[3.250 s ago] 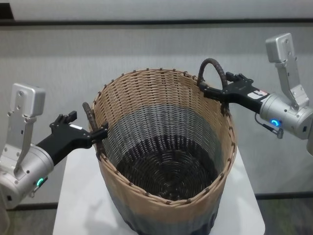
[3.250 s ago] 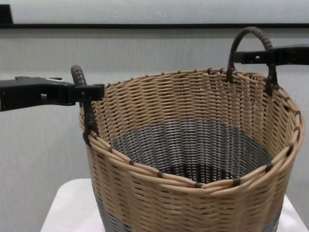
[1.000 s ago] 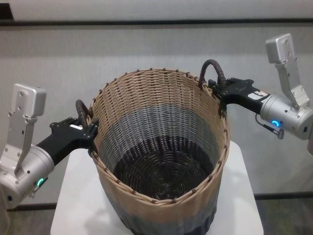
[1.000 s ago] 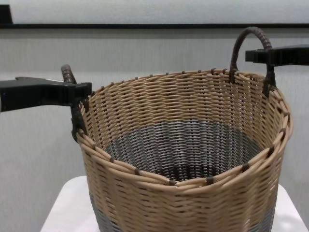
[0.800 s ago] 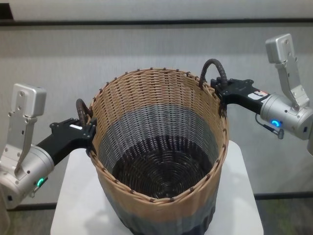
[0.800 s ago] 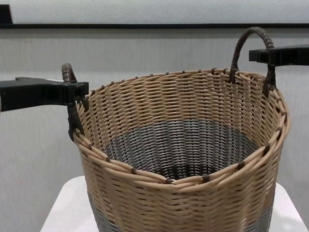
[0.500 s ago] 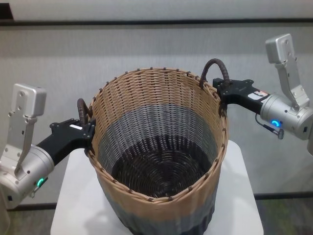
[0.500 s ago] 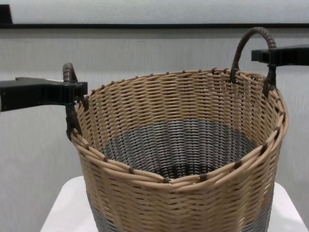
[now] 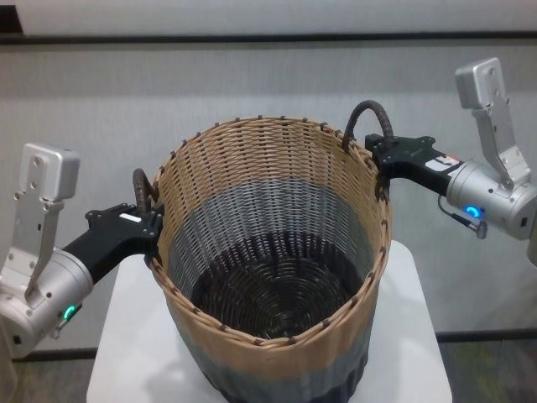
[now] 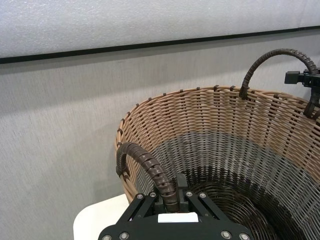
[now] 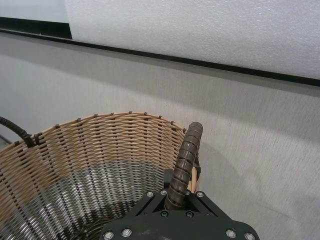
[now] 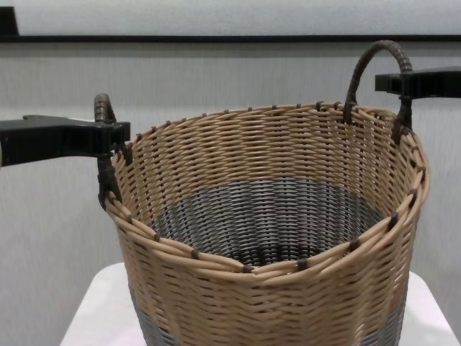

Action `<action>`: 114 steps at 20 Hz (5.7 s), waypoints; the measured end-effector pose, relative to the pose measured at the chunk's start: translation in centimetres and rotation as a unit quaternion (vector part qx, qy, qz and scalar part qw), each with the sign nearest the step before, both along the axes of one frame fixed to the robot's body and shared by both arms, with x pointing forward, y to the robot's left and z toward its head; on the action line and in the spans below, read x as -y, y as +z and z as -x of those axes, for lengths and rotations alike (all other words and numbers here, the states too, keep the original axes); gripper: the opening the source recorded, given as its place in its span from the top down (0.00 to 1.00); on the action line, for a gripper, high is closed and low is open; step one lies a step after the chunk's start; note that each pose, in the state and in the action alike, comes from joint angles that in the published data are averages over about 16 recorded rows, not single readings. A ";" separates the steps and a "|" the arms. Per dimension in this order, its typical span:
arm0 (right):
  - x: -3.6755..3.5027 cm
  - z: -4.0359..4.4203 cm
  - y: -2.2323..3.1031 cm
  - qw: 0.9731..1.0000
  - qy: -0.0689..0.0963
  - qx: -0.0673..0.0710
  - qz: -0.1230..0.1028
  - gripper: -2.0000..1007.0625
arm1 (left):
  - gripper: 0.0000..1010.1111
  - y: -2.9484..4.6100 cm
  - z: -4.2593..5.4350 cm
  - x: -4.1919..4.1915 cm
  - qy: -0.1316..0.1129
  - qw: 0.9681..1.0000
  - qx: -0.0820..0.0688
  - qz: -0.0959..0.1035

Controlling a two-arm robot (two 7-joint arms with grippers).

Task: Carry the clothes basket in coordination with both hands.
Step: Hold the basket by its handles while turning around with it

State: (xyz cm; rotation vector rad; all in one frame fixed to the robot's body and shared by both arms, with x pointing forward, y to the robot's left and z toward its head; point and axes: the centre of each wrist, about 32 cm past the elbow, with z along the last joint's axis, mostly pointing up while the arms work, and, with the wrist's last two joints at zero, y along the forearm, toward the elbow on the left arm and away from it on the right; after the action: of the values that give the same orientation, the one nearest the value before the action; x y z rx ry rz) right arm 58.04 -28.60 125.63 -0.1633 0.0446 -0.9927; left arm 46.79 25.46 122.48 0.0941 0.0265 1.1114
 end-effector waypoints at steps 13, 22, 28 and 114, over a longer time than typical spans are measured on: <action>-0.78 1.50 1.27 1.000 0.009 0.027 -0.010 0.99 | 0.83 1.30 1.19 -0.70 0.001 1.000 0.024 0.006; -1.46 3.90 3.51 0.996 0.041 0.071 -0.023 0.99 | 0.83 3.69 2.43 -0.78 0.012 0.998 0.055 0.001; -1.55 4.98 4.24 0.994 0.062 0.085 -0.024 0.99 | 0.83 5.66 2.96 -0.28 0.020 0.997 0.077 -0.012; -0.03 5.30 4.29 0.993 0.057 0.089 -0.047 0.99 | 0.83 7.58 2.83 1.39 0.023 0.994 0.097 -0.031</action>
State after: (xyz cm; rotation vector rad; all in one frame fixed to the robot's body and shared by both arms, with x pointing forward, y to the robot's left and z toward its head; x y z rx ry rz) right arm 52.74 -28.57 129.92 0.0087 -0.0798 -0.8861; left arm 43.96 24.06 130.05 0.0407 -0.1812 1.1643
